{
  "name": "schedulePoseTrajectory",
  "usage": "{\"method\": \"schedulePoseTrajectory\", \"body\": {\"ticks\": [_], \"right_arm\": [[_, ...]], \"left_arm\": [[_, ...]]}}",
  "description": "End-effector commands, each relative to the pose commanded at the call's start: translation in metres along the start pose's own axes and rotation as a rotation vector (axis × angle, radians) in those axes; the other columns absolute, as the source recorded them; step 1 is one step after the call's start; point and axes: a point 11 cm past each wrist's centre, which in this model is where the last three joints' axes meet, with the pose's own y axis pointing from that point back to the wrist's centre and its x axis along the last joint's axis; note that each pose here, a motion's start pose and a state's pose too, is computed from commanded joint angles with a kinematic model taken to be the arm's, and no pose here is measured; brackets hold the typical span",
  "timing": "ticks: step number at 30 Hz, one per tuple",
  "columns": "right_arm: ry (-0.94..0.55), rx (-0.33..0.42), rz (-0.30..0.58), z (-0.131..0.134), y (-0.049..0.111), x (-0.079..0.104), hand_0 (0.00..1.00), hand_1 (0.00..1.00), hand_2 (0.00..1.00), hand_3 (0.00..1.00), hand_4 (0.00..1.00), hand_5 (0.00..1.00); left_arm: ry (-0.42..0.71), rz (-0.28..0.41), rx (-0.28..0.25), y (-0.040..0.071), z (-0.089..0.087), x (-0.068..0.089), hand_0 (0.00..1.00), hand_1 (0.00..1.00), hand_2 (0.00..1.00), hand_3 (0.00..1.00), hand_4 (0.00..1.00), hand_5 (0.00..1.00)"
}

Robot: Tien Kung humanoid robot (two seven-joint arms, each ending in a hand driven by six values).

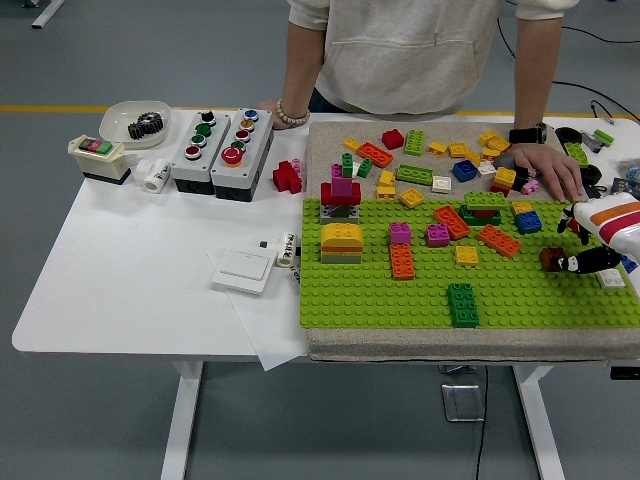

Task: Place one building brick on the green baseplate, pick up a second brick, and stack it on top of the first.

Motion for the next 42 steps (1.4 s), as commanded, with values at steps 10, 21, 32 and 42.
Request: {"method": "schedulePoseTrajectory", "body": {"ticks": [10,21,32,42], "right_arm": [[0.004,-0.014,-0.031,0.004,-0.002,-0.008,0.184,0.226,0.382,0.635,0.898,0.578],[-0.005,-0.021,-0.03,0.006,-0.003,-0.012,0.182,0.226,0.378,0.617,0.903,0.59],[-0.012,-0.022,-0.014,0.004,-0.007,-0.014,0.174,0.224,0.372,0.539,0.85,0.634],[-0.009,-0.031,-0.016,0.007,-0.007,-0.017,0.173,0.207,0.343,0.475,0.753,0.69]], "left_arm": [[0.002,-0.001,-0.003,0.0,0.001,0.0,0.808,0.783,0.773,0.599,0.67,0.677],[0.002,-0.002,-0.002,0.0,0.001,-0.001,0.809,0.783,0.774,0.598,0.67,0.678],[0.001,-0.002,-0.003,0.0,0.002,-0.001,0.809,0.783,0.774,0.599,0.669,0.677],[-0.002,0.0,-0.001,0.0,0.001,-0.001,0.809,0.784,0.773,0.599,0.668,0.681]]}}
